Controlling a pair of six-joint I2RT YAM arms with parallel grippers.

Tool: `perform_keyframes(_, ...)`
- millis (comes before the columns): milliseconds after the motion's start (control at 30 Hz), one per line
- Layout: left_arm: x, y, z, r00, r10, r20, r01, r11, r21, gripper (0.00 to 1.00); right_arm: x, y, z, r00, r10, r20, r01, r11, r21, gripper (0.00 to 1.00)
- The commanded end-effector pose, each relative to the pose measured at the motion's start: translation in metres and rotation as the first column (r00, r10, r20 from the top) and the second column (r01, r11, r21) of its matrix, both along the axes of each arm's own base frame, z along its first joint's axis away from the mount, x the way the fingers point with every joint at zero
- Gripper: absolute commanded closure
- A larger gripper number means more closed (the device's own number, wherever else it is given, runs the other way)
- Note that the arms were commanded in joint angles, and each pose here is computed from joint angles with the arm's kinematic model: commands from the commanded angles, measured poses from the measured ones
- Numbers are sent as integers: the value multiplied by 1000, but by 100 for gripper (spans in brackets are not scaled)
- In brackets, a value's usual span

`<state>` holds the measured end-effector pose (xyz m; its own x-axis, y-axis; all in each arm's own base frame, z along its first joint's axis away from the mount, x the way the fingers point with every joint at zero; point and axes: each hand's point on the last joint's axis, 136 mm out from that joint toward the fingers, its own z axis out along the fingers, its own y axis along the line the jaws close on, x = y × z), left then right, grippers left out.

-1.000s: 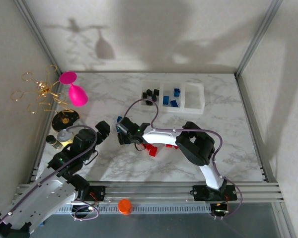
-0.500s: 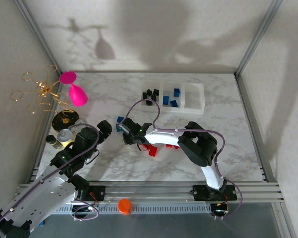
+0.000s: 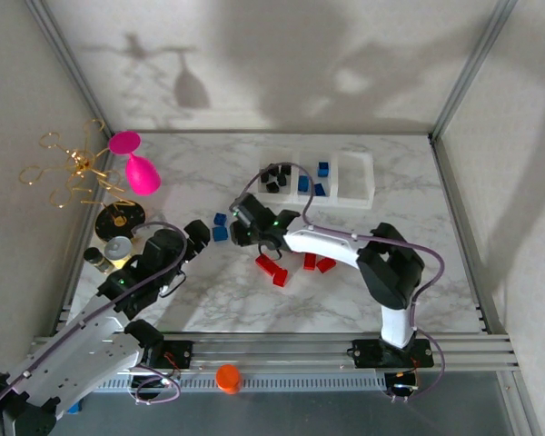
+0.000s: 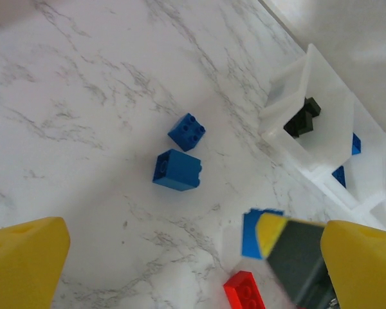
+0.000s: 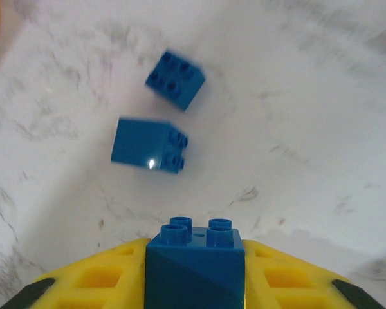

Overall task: Sort the legos into containers by color
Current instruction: Pick up the lego from the center of the table, then place the lego in the container.

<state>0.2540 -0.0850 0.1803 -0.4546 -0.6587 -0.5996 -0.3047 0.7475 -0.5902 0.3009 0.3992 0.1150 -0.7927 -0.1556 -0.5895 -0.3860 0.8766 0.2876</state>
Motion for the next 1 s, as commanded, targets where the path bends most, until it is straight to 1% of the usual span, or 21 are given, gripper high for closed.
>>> perform_keyframes(0, 12, -19, 23, 996, -75, 52, 77, 997, -28, 0, 25, -29, 25, 997, -57, 60, 57, 998, 7, 70)
perform_keyframes(233, 35, -52, 27, 983, -177, 51, 179, 983, -40, 0, 101, -108, 49, 960, -234, 150, 239, 971, -16, 70)
perform_keyframes(267, 39, -57, 27, 981, -189, 51, 191, 981, -41, 0, 117, -127, 51, 947, -278, 163, 285, 958, -21, 70)
perform_keyframes(367, 50, -70, 25, 973, -226, 46, 228, 973, -40, 0, 145, -162, 53, 913, -352, 206, 369, 928, -51, 70)
perform_keyframes(467, 60, -84, 25, 963, -266, 51, 268, 963, -40, 0, 167, -185, 49, 894, -391, 222, 413, 908, -64, 70)
perform_keyframes(600, 71, -98, 21, 952, -303, 45, 304, 952, -34, 1, 194, -198, 37, 884, -403, 237, 433, 897, -92, 70)
perform_keyframes(733, 80, -109, 17, 945, -327, 35, 328, 944, -31, 0, 219, -204, 24, 874, -404, 270, 454, 876, -161, 68)
perform_keyframes(833, 83, -113, 15, 941, -339, 25, 339, 940, -25, 0, 236, -207, 12, 872, -401, 282, 459, 868, -187, 67)
perform_keyframes(967, 85, -113, 15, 942, -336, 22, 336, 942, -18, 0, 250, -209, 0, 876, -385, 290, 455, 859, -233, 62)
